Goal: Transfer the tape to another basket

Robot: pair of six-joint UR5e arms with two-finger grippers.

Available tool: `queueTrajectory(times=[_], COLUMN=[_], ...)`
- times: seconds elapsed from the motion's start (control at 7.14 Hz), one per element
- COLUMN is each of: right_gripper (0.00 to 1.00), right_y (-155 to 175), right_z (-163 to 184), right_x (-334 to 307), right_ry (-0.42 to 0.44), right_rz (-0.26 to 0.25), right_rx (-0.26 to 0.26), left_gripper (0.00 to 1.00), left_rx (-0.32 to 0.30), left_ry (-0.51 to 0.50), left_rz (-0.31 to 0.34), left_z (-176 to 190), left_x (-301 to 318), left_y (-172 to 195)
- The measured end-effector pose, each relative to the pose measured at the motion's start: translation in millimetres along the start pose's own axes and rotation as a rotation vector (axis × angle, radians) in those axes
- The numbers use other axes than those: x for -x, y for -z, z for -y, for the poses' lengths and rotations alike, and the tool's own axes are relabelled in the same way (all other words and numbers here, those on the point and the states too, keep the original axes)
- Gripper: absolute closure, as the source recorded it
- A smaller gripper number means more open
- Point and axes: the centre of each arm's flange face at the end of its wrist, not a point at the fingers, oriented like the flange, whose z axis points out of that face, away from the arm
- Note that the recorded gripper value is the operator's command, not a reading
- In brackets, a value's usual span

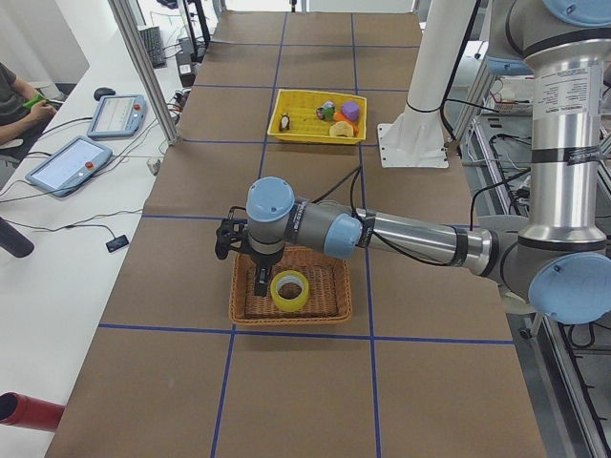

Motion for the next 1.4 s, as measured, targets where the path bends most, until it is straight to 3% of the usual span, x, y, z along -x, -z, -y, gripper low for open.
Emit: queueTrajectory(times=[0.98,1.4], right_gripper=[0.00,0.00], right_y=[-6.0,0.6], right_z=[-4.0,0.8], right_x=[-6.0,0.8], right_ry=[-0.013,0.006], right_rz=[-0.006,-0.006], right_rx=[0.014,-0.003], left_gripper=[0.02,0.02], left_rx=[-0.007,0.001], left_ry=[-0.006,0.025], left_rz=[-0.005,0.090], left_z=[5.4,0.3], left_x=[-5.0,25.5], left_y=[2.7,-10.1])
